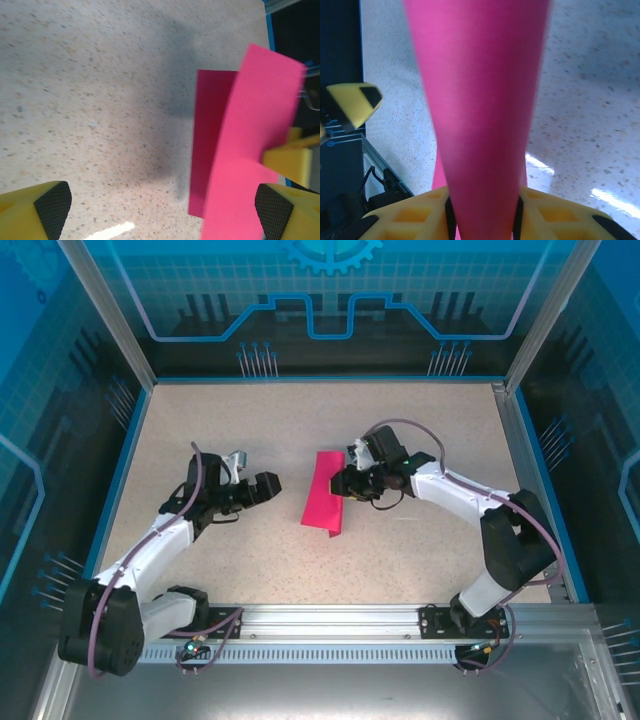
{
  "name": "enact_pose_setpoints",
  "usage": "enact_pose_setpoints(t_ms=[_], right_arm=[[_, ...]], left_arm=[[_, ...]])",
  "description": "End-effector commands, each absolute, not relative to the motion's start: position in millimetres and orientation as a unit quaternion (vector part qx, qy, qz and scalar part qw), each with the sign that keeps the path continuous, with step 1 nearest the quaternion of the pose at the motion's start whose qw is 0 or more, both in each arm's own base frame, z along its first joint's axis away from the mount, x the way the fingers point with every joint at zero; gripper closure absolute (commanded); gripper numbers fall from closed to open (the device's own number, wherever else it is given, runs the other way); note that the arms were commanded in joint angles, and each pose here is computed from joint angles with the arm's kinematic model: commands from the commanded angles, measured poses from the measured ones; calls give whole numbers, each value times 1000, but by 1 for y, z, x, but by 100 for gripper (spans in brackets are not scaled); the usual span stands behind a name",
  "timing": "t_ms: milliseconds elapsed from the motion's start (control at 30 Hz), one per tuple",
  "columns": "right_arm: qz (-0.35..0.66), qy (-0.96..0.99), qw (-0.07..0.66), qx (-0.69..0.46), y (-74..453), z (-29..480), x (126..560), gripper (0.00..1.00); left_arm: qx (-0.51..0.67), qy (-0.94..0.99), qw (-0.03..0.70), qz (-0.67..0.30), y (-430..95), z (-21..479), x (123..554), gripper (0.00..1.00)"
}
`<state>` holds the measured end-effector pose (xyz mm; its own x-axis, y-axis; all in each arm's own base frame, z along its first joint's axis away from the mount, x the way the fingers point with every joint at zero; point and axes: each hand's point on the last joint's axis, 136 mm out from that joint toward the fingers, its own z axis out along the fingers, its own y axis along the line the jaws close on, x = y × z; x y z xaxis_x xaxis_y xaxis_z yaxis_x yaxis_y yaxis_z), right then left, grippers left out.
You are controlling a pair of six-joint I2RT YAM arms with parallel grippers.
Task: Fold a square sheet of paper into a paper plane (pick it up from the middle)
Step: Fold the square sheet of paper in half at the center of the table.
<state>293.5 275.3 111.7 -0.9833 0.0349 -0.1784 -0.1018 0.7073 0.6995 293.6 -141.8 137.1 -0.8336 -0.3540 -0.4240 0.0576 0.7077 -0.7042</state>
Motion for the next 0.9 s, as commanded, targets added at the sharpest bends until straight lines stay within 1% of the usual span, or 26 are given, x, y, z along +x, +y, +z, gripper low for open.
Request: enact_pose_setpoints(t_ms=[0,133,200,267,300,367,467,733,833,867], right_arm=[[407,911,57,4,270,89,288,62],[356,933,48,19,245,55,282,59],[325,944,40,25,228,38,274,56],[323,945,45,29,219,36,274,53],[326,944,48,32,215,37,274,50],[336,940,56,29,210,43,275,40],[358,932,60,12,213,51,274,32],[389,919,57,9,211,50,267,26],[383,922,55,4,209,51,262,25],[382,922,58,3,207,52,261,25]], left_arm=[[-47,876,264,-402,-168,152,290,2],[-19,879,241,-411,-196,146,285,1],[-5,881,230,-414,-210,142,281,1],[5,882,218,-417,-222,138,278,2],[11,883,211,-419,-229,136,276,1],[16,886,199,-419,-238,131,274,2],[20,891,181,-416,-250,122,272,1],[17,892,127,-433,-284,105,269,5],[29,889,105,-444,-302,104,269,13],[35,888,97,-449,-308,103,269,18]])
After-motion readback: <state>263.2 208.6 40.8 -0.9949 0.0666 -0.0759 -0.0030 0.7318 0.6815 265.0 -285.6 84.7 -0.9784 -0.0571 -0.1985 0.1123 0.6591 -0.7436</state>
